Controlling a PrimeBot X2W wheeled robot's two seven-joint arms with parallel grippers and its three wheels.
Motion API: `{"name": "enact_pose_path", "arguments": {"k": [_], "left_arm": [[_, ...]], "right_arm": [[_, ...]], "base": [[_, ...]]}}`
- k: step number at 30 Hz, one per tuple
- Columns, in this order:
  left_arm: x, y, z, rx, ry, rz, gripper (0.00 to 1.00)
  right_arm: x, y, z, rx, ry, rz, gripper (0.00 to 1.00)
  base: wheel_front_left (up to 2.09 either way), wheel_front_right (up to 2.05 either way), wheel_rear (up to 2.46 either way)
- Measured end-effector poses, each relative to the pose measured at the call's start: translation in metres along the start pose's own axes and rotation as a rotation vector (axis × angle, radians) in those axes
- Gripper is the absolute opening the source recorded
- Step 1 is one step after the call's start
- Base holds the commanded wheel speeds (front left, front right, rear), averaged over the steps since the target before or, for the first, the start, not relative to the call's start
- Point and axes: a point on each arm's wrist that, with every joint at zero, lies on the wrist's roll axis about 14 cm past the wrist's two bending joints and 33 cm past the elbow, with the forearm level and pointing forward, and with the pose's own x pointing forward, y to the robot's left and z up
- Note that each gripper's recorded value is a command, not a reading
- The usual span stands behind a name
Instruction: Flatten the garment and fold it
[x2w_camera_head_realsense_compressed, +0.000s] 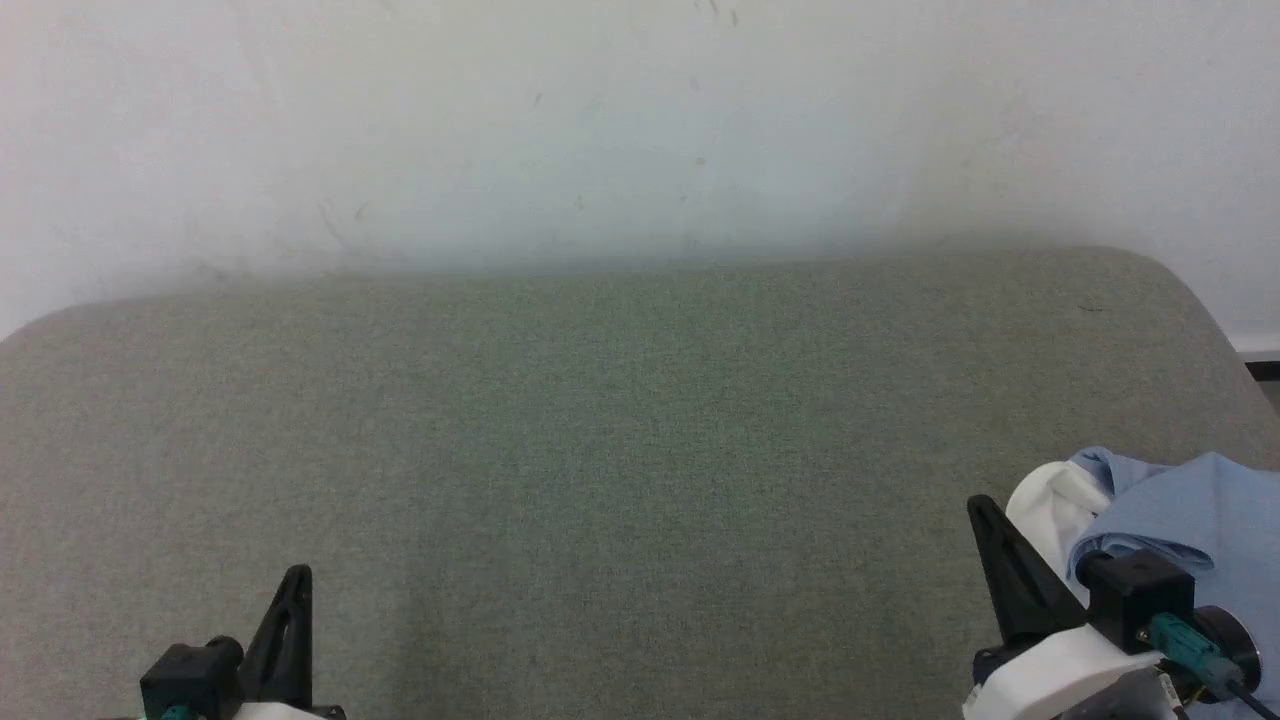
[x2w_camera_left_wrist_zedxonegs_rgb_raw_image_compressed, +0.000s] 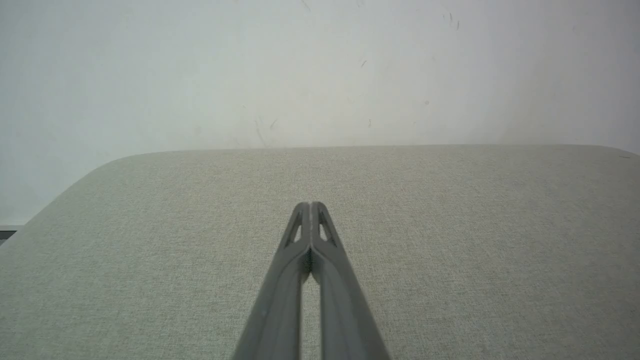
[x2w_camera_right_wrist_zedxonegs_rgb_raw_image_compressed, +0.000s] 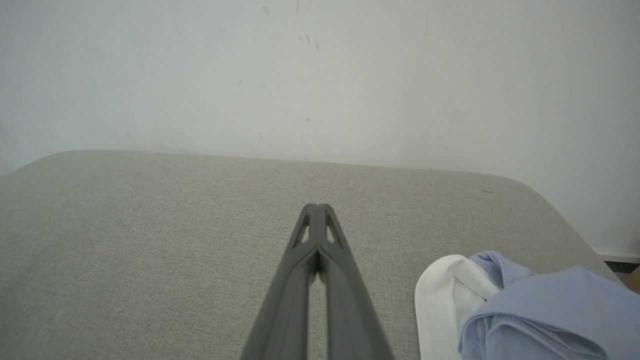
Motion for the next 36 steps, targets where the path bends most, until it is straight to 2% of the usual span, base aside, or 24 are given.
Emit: {"name": "enact_pose_path", "arguments": {"k": [36], "left_arm": [[0.013, -0.017, 0.007, 0.013, 0.006, -0.004, 0.00]], "right_arm": [[0.013, -0.002, 0.001, -0.037, 0.001, 0.001, 0.00]], "base": [[0.00, 0.00, 0.00]]}}
